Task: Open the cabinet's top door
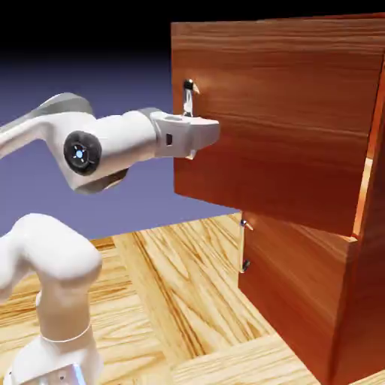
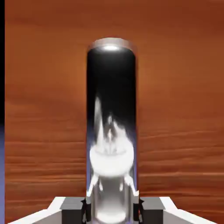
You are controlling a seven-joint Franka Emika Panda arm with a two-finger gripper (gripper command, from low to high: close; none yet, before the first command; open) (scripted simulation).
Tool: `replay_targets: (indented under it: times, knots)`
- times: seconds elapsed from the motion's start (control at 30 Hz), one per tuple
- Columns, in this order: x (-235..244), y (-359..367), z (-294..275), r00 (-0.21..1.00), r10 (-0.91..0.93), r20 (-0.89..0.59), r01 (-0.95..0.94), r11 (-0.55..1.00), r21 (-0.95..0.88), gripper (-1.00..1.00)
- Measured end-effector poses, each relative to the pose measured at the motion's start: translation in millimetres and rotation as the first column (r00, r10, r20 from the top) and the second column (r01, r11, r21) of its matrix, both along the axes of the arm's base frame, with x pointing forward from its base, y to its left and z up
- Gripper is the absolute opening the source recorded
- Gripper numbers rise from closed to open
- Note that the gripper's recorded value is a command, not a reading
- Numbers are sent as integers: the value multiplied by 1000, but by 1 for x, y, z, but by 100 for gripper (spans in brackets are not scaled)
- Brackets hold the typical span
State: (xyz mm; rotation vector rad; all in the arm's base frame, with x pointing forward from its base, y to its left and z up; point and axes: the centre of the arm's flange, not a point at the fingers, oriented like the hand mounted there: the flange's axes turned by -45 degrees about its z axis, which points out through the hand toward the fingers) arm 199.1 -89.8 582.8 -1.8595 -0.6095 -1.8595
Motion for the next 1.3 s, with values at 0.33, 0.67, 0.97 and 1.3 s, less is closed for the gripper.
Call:
replay_targets:
  times: [0.33, 0.67, 0.97, 1.3]
  knots:
    - [-31, -66, 0, 980, 199, 0, -199, 980, 2, -100]
    - [-50, -158, 0, 898, 439, 0, -439, 898, 2, -100]
    - [-47, -240, 0, 778, 628, 0, -628, 778, 2, -100]
    - [-28, -316, 0, 629, 778, 0, -778, 629, 2, 100]
